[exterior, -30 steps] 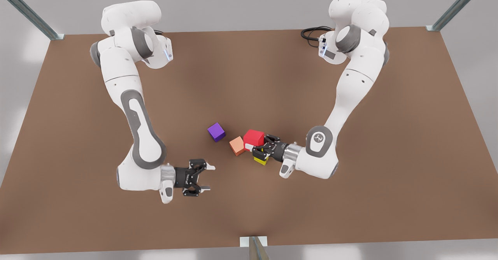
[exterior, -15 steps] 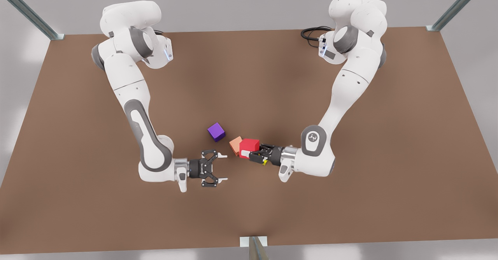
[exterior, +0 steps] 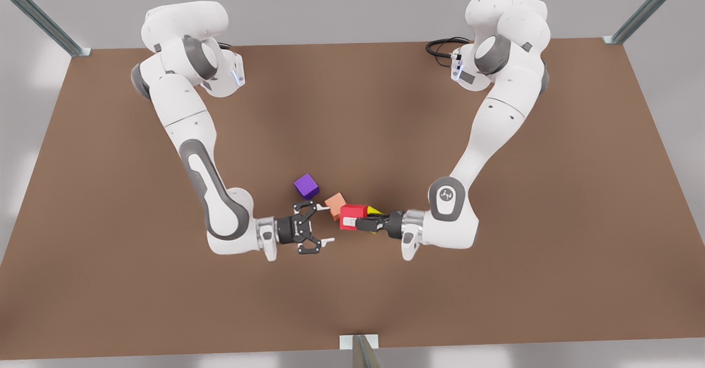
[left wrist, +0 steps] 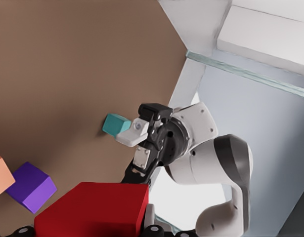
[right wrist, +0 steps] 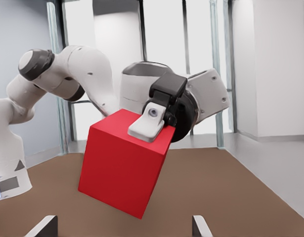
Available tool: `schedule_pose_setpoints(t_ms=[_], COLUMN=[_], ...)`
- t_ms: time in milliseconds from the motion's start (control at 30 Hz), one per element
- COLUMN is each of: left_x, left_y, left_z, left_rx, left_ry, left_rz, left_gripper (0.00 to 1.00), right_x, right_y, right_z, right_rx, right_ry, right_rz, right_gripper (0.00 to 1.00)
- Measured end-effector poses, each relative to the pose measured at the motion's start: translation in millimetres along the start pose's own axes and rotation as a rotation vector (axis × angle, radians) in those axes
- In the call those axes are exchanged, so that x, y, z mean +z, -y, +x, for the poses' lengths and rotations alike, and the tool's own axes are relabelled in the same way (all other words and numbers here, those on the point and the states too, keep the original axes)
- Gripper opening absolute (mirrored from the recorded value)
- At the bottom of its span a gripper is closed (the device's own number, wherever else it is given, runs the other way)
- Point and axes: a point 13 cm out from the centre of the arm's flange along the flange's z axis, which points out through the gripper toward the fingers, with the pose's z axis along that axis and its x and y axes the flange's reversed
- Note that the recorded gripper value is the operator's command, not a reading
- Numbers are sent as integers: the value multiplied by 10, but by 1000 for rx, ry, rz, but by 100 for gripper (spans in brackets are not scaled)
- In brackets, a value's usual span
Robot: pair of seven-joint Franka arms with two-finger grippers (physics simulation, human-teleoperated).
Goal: Pick up red wooden cube and pass to hand red wooden cube and place in blue wooden cube
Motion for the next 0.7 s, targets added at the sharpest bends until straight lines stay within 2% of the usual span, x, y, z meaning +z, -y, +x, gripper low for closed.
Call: schedule_pose_setpoints(t_ms=[700], left_x=[49], left_y=[-189], left_z=[-85], left_rx=[216], left_ry=[35], left_rz=[36], left_gripper=[48], right_x=[357], right_y=[86], right_z=[-110], right_rx=[-100], right_ry=[14], right_rz=[51], right_gripper=[100])
